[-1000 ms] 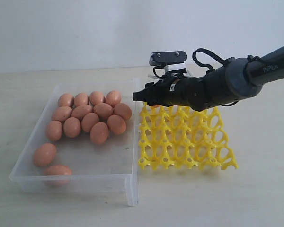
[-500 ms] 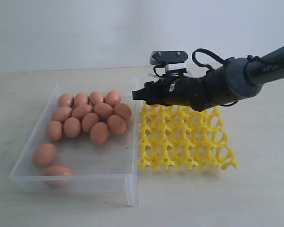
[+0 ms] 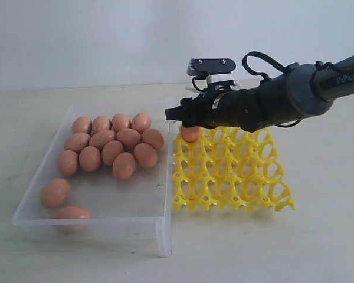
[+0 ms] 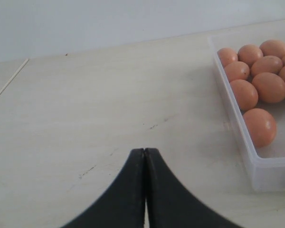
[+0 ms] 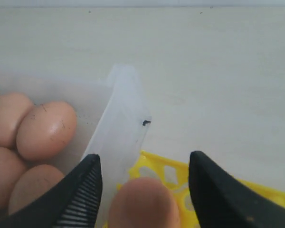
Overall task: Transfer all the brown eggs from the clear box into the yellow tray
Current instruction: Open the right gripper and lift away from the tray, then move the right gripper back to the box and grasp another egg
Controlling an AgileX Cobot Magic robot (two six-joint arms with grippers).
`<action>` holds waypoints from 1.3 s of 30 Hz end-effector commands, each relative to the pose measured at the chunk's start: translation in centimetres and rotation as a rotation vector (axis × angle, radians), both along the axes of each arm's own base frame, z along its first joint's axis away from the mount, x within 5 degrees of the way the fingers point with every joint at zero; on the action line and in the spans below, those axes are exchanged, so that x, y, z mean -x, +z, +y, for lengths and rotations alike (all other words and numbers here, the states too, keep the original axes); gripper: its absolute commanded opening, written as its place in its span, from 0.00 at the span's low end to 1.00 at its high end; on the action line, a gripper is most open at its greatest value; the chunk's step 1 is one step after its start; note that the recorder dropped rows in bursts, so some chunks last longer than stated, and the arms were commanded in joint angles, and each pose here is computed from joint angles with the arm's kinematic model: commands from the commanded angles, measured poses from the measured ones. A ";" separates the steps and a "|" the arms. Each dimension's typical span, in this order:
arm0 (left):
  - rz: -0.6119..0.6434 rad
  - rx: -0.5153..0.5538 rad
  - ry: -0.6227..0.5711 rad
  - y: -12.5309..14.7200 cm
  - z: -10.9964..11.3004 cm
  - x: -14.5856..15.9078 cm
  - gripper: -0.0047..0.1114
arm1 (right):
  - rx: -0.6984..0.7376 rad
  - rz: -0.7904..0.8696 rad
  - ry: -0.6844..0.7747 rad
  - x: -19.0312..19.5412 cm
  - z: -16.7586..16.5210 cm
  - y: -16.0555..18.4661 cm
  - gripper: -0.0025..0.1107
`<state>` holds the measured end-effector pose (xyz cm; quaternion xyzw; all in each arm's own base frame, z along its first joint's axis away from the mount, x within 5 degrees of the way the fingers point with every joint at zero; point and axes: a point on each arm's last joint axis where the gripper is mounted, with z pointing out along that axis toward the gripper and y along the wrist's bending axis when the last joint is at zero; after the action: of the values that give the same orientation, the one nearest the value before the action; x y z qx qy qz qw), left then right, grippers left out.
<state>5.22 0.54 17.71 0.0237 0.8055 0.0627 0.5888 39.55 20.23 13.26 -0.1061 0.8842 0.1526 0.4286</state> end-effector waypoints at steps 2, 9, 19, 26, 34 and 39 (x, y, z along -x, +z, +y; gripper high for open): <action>-0.013 0.007 -0.006 0.2 0.0 0.0 0.04 | -0.024 -0.058 0.020 0.7 0.2 4.6 0.50; -0.013 0.007 -0.006 0.2 0.0 0.0 0.04 | 0.021 -0.032 0.129 3.9 2.2 8.5 0.30; -0.013 0.007 -0.006 0.2 0.0 0.0 0.04 | 0.249 -0.010 0.534 10.2 10.1 8.5 0.04; -0.013 0.007 -0.006 0.2 0.0 0.0 0.04 | 0.430 0.498 0.859 10.7 17.2 7.5 0.15; -0.013 0.007 -0.006 0.2 0.0 0.0 0.04 | 0.461 0.438 0.924 11.9 22.6 4.4 0.49; -0.013 0.007 -0.006 0.2 0.0 0.0 0.04 | 0.528 0.406 0.921 11.6 22.9 2.7 0.49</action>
<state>5.22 0.54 17.71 0.0237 0.8055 0.0627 0.5888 27.50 43.03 16.41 -0.5423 0.8248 0.1379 0.0811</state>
